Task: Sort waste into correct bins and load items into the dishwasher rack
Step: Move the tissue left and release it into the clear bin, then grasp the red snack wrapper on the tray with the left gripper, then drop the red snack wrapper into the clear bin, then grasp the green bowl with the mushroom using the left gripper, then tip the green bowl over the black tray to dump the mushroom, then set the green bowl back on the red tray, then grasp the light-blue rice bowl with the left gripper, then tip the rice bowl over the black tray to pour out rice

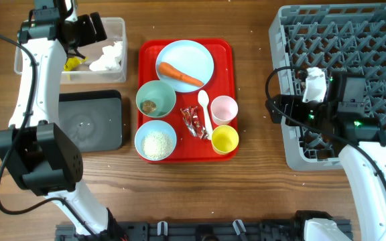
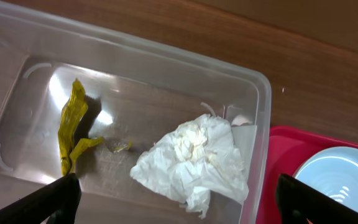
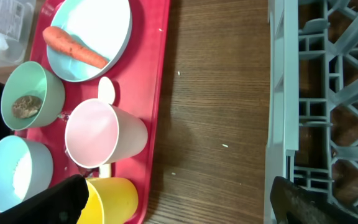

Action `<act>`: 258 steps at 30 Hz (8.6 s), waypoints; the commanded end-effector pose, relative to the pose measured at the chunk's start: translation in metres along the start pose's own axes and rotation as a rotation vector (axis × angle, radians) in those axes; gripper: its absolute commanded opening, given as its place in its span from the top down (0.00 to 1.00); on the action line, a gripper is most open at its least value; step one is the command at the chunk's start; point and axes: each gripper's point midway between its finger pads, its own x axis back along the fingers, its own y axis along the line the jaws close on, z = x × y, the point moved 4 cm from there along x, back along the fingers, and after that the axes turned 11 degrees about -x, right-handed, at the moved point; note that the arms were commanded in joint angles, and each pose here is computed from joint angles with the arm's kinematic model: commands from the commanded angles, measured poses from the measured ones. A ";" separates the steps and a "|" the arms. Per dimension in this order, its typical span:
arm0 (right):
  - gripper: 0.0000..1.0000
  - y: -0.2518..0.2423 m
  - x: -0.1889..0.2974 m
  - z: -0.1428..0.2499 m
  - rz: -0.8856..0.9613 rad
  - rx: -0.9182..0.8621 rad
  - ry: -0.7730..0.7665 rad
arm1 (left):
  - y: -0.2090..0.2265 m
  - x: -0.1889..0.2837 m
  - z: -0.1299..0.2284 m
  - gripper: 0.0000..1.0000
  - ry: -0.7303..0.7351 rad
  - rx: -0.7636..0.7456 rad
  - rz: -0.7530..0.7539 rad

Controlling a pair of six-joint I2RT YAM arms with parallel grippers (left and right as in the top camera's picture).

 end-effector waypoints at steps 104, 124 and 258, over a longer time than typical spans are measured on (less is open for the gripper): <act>0.03 -0.005 -0.010 0.003 0.019 -0.034 0.054 | -0.194 -0.040 0.199 0.68 0.571 -0.315 0.120; 0.03 -0.005 -0.010 0.003 0.022 -0.029 0.051 | -0.171 0.030 0.134 0.96 0.527 -0.183 0.122; 0.01 -0.007 -0.010 0.003 0.038 -0.050 0.052 | -0.009 0.088 0.134 0.96 0.258 0.256 0.521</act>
